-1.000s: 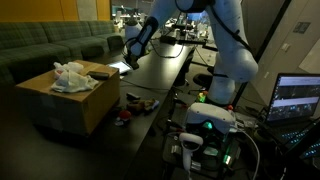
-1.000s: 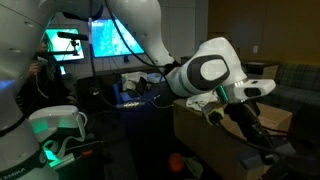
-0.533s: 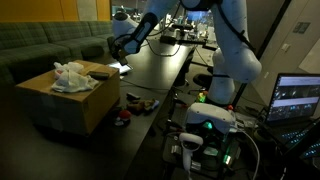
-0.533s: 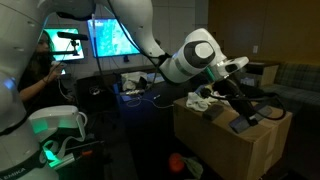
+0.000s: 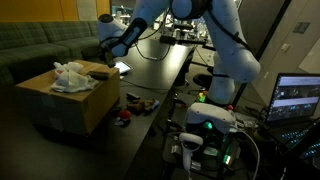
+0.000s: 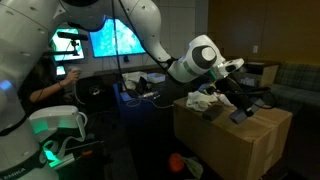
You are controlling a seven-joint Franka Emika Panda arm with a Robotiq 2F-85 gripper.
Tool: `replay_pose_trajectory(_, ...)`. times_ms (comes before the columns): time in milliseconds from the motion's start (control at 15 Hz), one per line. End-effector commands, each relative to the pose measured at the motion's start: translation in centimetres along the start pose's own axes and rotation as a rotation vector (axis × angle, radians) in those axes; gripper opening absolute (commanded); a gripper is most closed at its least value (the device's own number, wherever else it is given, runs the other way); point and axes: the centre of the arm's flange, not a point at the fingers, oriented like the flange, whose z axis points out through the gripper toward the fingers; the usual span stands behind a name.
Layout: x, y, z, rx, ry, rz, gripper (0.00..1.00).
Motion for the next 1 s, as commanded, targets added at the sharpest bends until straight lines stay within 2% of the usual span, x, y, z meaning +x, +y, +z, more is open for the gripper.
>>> replay_pose_trajectory(0, 4.1, -2.4, 3.0, -0.023, 0.016, -0.033, 0.32)
replay_pose_trajectory(333, 5.4, -3.4, 5.8, -0.016, -0.024, -0.077, 0.32)
replay_pose_trajectory(667, 5.6, -4.0, 4.7, 0.081, -0.065, -0.192, 0.32)
replay_pose_trajectory(733, 5.6, -4.0, 4.5, 0.091, -0.075, -0.206, 0.5)
replay_pose_trajectory(800, 5.5, -4.1, 4.3, 0.106, -0.082, -0.22, 0.82)
replay_pose_trajectory(867, 5.4, -4.0, 4.1, 0.11, -0.092, -0.235, 0.83)
replay_pose_trajectory(933, 5.3, -4.0, 3.8, 0.11, -0.097, -0.245, 0.89)
